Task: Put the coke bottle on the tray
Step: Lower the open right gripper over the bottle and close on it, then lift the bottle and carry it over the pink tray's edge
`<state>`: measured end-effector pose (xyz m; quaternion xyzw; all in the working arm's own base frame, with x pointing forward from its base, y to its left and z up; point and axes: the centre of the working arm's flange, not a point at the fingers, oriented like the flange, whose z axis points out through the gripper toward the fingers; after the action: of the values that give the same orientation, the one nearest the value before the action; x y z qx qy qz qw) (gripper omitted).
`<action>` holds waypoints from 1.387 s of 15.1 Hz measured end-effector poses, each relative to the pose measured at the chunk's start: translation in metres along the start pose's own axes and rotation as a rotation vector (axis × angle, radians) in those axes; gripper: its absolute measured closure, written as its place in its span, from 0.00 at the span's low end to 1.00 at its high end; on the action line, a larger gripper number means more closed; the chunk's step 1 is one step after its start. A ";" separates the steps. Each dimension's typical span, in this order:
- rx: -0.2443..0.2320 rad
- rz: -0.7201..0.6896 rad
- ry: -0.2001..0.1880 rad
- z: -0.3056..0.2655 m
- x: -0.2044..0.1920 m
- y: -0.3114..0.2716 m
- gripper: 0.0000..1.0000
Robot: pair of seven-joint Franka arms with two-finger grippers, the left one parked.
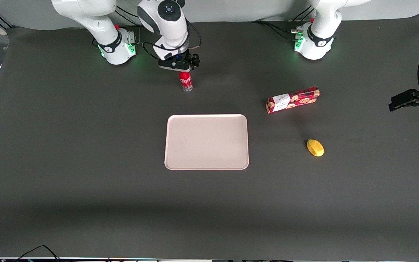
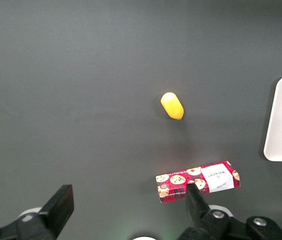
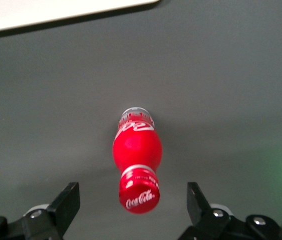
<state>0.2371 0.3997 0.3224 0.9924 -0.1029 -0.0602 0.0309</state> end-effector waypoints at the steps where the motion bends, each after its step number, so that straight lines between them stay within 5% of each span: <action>1: -0.003 -0.003 0.000 0.001 -0.003 0.000 0.08; 4: -0.005 -0.003 0.002 0.002 -0.005 0.000 0.37; 12: -0.002 -0.003 0.009 0.001 -0.005 0.000 0.33; 16: 0.000 -0.006 0.014 0.000 -0.005 -0.001 0.70; 21: 0.002 -0.005 0.019 -0.002 -0.004 -0.001 0.70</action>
<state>0.2335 0.4013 0.3245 0.9932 -0.1001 -0.0506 0.0307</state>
